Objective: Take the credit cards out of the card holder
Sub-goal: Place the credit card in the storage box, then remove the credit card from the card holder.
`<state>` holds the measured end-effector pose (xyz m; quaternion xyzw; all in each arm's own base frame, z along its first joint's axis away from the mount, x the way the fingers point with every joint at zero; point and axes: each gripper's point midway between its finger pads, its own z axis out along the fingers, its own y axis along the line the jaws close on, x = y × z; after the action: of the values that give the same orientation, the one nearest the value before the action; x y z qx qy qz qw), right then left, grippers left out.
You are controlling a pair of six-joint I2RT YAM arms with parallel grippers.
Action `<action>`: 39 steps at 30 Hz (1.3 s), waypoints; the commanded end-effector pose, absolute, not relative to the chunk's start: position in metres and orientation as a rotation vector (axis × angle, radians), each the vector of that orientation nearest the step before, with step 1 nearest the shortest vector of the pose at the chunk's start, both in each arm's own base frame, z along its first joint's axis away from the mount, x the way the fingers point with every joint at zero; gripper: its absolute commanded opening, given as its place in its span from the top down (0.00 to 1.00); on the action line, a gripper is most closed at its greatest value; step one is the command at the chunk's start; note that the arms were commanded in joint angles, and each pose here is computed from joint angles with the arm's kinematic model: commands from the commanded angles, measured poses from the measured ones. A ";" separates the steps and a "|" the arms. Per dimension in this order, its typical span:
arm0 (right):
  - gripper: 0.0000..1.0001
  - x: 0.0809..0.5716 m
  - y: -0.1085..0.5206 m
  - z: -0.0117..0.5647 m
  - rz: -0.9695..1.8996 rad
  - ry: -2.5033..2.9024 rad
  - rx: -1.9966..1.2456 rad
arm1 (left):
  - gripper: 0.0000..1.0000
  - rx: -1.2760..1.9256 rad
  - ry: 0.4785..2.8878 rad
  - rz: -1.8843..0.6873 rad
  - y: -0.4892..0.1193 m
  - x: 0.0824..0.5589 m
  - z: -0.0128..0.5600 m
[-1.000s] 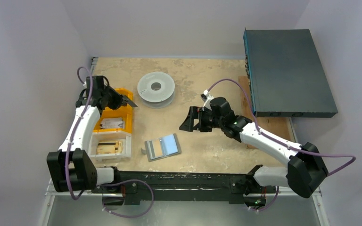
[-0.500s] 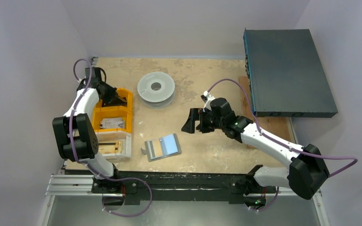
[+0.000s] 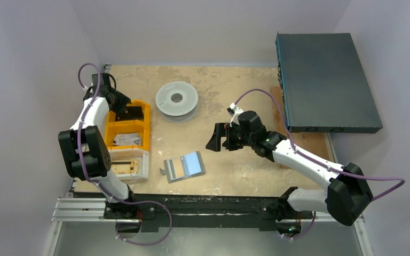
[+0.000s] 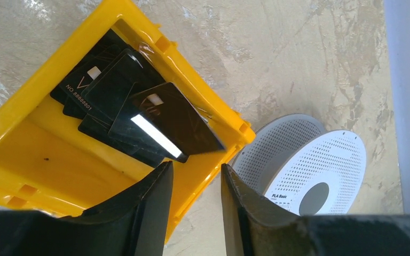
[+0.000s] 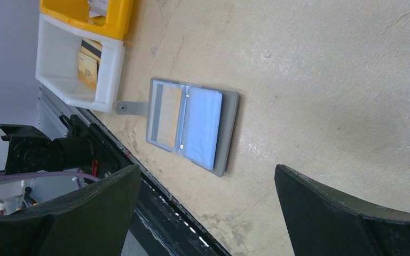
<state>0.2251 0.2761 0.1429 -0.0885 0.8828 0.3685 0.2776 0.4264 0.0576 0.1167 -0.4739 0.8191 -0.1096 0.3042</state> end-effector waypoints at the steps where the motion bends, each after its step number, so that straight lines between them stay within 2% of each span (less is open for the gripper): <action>1: 0.01 0.235 0.276 0.155 0.954 2.321 -0.256 | 0.59 -1.158 2.119 -0.312 0.060 0.431 0.156; 6: 0.01 0.243 0.271 0.149 0.890 2.333 -0.229 | 0.53 -1.088 2.125 -0.349 0.050 0.417 0.176; 11: 0.01 0.246 0.272 0.141 0.868 2.359 -0.209 | 0.51 -1.001 2.179 -0.407 0.027 0.390 0.179; 18: 0.01 0.244 0.282 0.136 0.815 2.373 -0.211 | 0.48 -0.802 2.295 -0.575 -0.036 0.339 0.170; 23: 0.02 0.228 0.313 0.131 0.774 2.391 -0.277 | 0.48 -0.602 2.415 -0.738 -0.091 0.301 0.156; 28: 0.09 0.214 0.348 0.121 0.740 2.415 -0.324 | 0.48 -0.548 2.473 -0.765 -0.105 0.266 0.140; 31: 0.17 0.208 0.368 0.114 0.703 2.430 -0.355 | 0.47 -0.561 2.497 -0.720 -0.099 0.250 0.132; 39: 0.28 0.187 0.412 0.079 0.537 2.498 -0.459 | 0.47 -0.533 2.474 -0.643 -0.082 0.233 0.146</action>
<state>0.1869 0.4001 0.0809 -0.1747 0.9220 0.2336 0.2547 0.2371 -0.0927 0.1337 -0.2095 0.9154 -0.2478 0.2383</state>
